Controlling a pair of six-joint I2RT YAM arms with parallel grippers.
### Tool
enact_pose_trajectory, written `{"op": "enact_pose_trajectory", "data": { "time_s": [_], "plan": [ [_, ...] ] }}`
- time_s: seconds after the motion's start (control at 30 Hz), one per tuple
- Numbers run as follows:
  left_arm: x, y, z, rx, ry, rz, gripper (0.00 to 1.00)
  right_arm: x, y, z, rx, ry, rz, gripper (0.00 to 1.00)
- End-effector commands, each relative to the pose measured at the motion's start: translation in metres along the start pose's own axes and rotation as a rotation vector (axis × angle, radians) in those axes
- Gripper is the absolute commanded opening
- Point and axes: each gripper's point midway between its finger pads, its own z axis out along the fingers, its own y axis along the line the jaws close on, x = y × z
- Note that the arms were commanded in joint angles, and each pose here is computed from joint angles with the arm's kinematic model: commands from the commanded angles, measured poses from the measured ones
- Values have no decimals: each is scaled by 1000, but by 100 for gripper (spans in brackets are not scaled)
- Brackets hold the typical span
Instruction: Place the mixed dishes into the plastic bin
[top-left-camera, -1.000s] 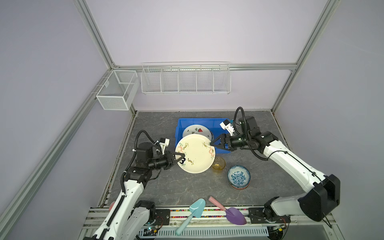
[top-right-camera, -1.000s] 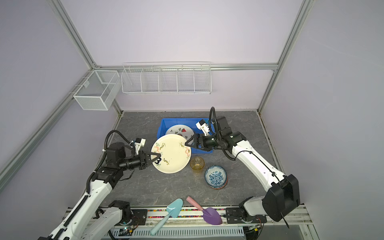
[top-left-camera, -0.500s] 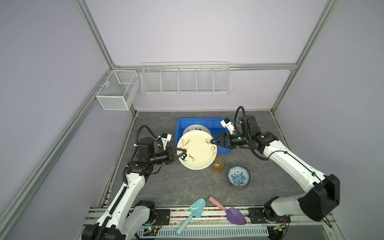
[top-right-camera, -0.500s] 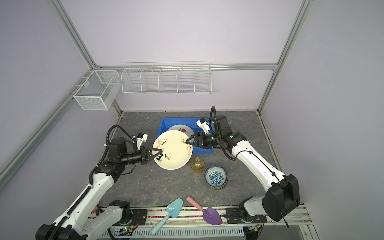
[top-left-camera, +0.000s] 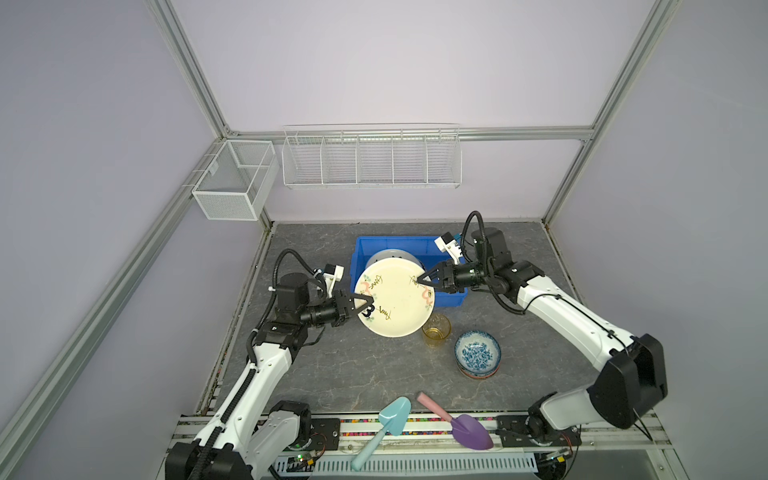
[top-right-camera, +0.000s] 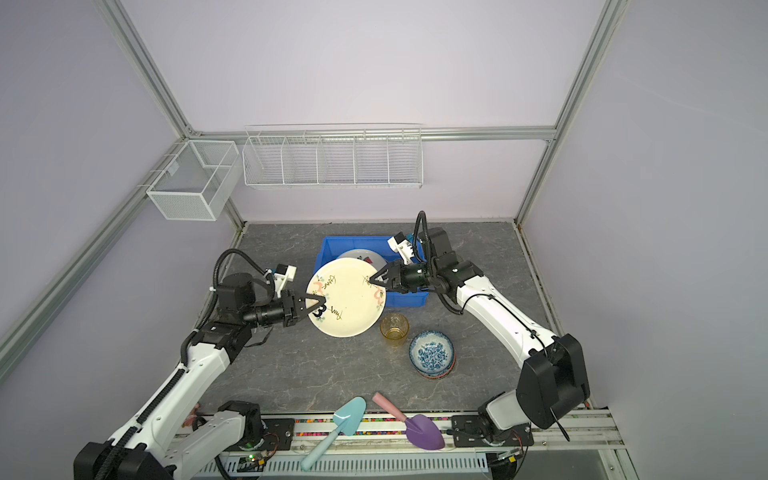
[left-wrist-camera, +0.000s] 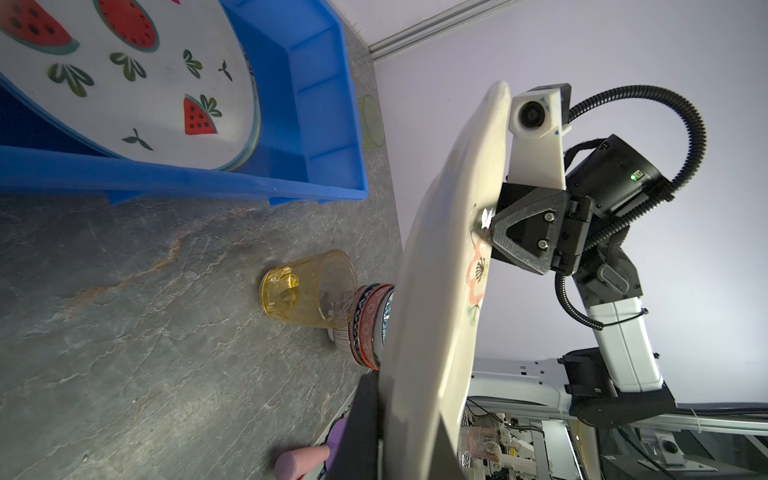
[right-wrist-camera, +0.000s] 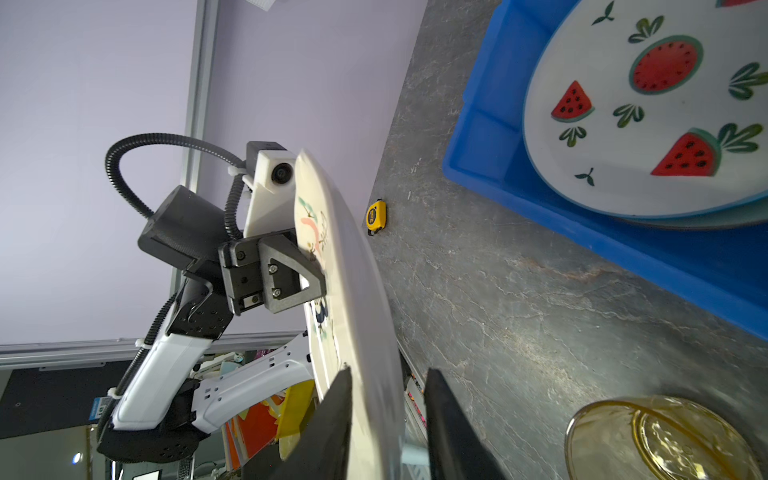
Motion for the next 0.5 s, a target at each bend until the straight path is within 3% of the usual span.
{"op": "enact_pose_trajectory", "data": {
  "time_s": [0.0,0.37,0.47],
  "plan": [
    [-12,-28,0,82,-11,95,0,-2,6,3,-41,8,-12,30],
    [-25,-25,9,104,-12,84,0,0,1,8,-48,31,-2,26],
    [-26,-23,11,101,-6,80,0,-1,0,9,-42,27,-2,15]
  ]
}}
